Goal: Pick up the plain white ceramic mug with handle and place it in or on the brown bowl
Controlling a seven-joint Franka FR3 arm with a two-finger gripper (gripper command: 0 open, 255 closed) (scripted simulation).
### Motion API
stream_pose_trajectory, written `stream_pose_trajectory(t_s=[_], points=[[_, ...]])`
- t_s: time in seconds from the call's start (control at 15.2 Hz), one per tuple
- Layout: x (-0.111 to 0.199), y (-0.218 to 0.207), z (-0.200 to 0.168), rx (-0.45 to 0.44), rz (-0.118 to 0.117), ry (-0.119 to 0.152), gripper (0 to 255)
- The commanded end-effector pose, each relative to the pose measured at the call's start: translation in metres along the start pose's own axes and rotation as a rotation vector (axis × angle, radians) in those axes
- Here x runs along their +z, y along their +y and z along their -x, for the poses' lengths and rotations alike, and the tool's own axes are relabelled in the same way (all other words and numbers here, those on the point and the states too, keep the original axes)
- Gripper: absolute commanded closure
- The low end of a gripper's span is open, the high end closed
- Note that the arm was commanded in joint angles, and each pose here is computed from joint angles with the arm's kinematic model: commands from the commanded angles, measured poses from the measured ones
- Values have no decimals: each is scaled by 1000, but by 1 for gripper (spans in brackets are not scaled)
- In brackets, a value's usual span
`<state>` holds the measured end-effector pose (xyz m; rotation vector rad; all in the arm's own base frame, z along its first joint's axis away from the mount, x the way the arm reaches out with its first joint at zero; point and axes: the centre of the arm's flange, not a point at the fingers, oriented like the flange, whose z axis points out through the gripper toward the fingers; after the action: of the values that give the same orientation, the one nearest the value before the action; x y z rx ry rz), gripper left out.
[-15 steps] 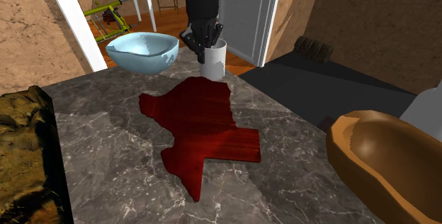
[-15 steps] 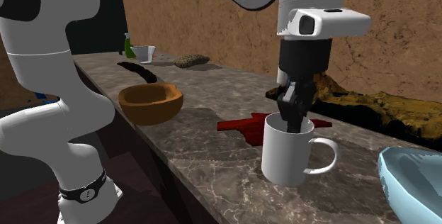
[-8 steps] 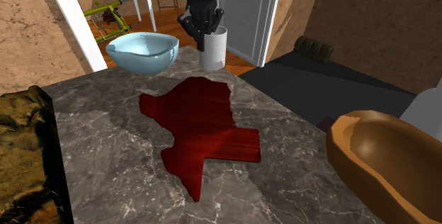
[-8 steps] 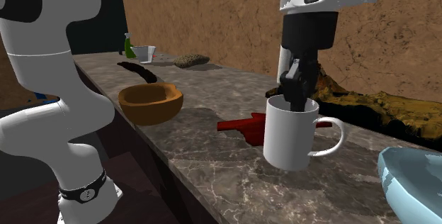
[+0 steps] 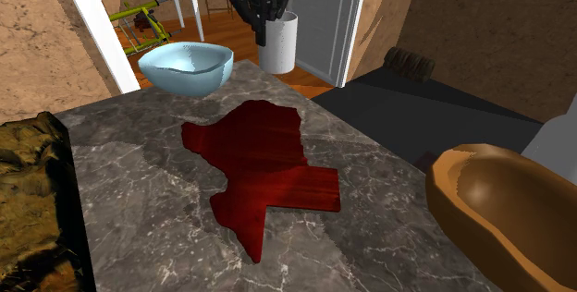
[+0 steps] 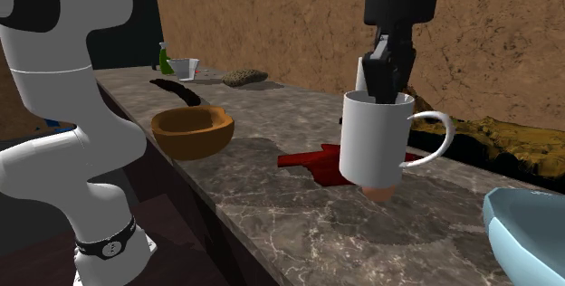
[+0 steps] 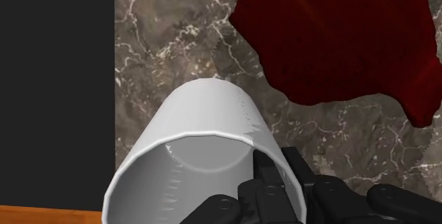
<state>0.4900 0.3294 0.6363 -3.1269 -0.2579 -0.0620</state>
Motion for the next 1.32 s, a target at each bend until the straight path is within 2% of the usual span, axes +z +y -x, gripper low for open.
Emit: stream_pose_trajectory(t_s=[0.0,0.46,1.25], points=[[-10,0,0,0,0,0,255],[-44,0,-1,0,0,0,255],[-59,-4,156,0,0,0,255]])
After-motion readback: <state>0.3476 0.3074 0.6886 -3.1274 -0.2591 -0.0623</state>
